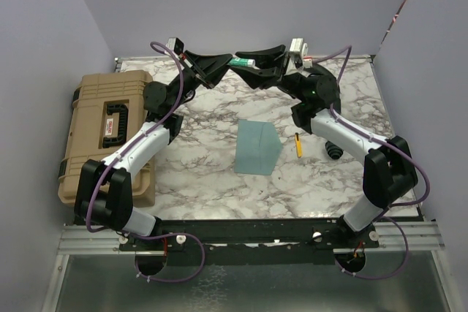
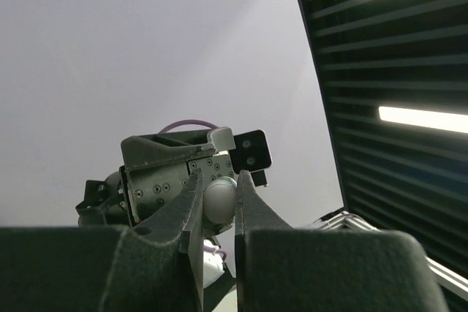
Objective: Place the letter into the envelope and seal it
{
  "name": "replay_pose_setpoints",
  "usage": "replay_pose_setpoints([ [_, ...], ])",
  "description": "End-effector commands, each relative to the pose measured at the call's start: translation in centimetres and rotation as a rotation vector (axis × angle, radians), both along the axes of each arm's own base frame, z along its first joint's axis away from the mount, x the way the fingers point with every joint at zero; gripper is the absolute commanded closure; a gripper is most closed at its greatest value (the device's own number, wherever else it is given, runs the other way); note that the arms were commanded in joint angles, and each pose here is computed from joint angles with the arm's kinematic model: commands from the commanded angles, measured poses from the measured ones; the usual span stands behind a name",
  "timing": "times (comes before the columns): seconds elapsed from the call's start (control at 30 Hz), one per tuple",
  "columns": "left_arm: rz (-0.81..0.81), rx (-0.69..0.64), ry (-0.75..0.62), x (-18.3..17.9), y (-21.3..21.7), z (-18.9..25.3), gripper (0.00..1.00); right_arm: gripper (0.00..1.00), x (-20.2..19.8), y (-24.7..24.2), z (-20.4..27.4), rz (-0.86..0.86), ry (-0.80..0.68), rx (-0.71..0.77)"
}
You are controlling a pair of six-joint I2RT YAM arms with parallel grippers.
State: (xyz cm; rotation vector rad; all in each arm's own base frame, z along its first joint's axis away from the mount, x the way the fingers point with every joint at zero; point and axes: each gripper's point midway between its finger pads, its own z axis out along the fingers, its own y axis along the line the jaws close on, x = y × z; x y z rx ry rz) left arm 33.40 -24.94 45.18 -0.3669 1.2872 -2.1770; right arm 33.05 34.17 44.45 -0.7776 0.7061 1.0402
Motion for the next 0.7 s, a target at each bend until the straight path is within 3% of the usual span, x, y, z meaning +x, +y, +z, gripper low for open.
replay_pose_setpoints([
  [0.0,0.010,-0.029,-0.009,-0.1,0.1,0.2,1.00,0.58,-1.1,0.1,1.6,0.011,-0.062,-0.011],
  [0.3,0.013,-0.005,0.004,0.3,-0.2,-0.4,1.00,0.51,-1.6,0.8,1.4,0.026,-0.069,-0.045],
  [0.53,0.017,-0.001,0.007,0.4,-0.3,-0.6,1.00,0.68,-1.6,1.0,1.5,0.026,-0.064,-0.052],
  [0.67,0.019,0.008,0.027,0.7,-0.3,-1.2,1.00,0.59,-1.6,0.9,1.5,0.021,-0.062,-0.057],
])
